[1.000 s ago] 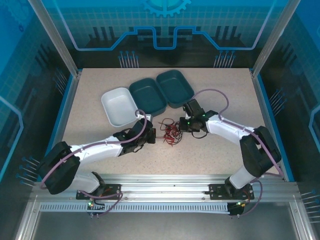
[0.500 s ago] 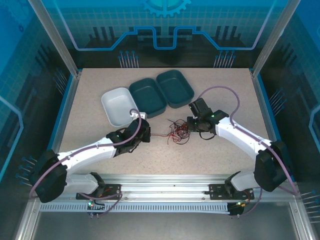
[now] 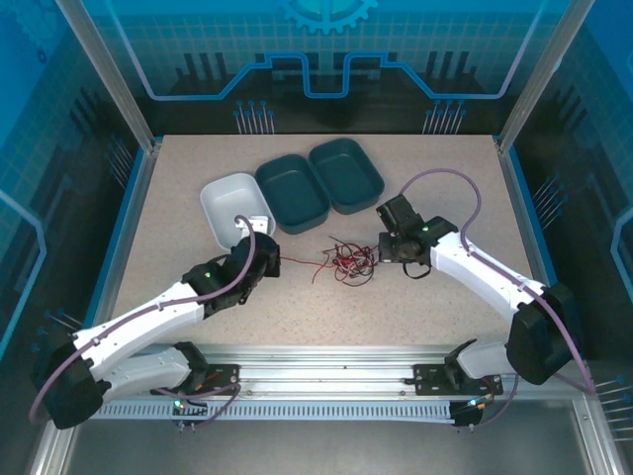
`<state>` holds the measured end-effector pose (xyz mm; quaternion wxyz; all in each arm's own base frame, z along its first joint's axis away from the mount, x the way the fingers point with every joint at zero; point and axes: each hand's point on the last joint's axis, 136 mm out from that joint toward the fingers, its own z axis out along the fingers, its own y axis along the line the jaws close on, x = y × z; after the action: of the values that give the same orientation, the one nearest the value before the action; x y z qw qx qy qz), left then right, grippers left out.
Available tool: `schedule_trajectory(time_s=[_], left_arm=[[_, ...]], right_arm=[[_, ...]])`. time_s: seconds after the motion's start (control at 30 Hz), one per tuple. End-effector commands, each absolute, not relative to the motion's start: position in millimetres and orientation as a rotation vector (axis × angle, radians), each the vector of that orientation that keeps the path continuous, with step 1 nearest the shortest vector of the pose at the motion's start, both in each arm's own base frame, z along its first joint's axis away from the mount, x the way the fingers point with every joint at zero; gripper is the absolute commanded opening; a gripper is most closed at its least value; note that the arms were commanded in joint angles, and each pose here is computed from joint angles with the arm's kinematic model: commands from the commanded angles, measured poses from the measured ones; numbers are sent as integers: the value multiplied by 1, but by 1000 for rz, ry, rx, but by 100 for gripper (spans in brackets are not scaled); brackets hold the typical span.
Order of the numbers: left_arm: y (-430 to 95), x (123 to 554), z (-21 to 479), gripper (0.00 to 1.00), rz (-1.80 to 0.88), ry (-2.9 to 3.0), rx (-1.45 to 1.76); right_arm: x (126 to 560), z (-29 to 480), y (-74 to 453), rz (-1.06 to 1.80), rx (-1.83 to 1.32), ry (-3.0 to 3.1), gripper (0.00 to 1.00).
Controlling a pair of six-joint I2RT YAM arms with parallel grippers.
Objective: Untangle the cables
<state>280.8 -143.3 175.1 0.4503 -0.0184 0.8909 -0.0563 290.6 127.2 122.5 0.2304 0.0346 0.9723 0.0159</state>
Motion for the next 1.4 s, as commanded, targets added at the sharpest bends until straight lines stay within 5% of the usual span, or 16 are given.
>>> schedule_trajectory(time_s=[0.0,0.77,1.37], left_arm=[[-112,280,194,0,-27,2171,-96],[-115,272,167,0,-51,2240,-65],[-153,278,146,0,-214,2315,11]], right_arm=[[288,121,103,-80,159,2683,9],[276,168,75,-99,190,2557,11],[285,111,101,123,219,2716,38]])
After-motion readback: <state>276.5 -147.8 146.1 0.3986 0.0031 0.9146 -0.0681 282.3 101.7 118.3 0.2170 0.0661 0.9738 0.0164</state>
